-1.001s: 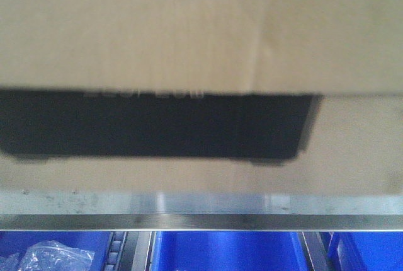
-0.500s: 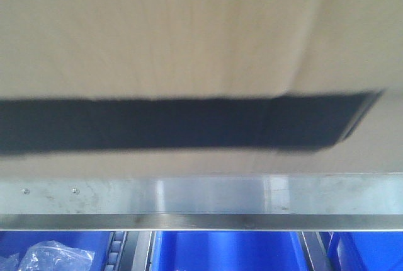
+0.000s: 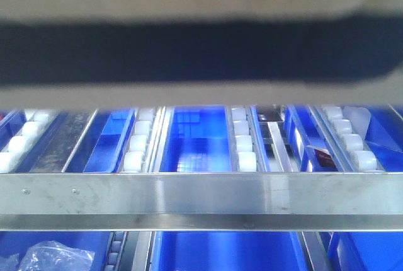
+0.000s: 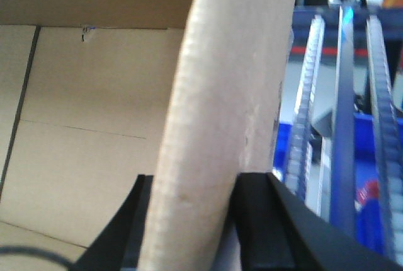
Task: Grab box from left shelf to table start
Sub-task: 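Lift the box with both grippers and pull it off the shelf, then hold the box with both grippers while turning away from the shelf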
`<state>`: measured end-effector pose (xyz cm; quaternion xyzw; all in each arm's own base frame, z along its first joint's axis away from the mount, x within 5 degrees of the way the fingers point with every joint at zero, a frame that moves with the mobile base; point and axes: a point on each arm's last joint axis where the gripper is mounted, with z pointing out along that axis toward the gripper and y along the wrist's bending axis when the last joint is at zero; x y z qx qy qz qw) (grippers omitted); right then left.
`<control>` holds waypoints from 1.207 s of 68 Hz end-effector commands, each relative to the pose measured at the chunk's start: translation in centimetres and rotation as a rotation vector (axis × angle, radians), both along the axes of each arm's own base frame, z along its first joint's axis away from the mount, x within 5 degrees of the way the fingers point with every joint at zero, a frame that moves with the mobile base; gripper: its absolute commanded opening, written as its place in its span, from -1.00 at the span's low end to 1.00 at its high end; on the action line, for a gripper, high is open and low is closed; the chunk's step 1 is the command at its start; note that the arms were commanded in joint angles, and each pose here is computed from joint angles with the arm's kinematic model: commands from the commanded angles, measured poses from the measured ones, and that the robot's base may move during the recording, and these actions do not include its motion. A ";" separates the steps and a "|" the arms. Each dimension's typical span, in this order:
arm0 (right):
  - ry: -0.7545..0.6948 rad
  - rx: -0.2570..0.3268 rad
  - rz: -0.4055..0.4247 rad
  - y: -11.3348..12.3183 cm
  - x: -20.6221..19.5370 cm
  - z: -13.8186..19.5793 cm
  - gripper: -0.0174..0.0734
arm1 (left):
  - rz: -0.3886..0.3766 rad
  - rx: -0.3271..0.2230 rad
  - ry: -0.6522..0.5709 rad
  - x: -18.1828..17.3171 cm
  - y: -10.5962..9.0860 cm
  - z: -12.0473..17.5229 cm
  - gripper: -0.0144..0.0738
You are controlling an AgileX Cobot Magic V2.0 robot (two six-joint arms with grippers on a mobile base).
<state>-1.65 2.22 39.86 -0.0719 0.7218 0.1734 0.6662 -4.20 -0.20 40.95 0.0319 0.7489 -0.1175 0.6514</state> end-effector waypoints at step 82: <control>-0.196 0.083 -0.009 -0.2 -1.7 2.0 -0.49 | -0.020 -0.089 -0.271 -2.6 0.2 2.1 -0.90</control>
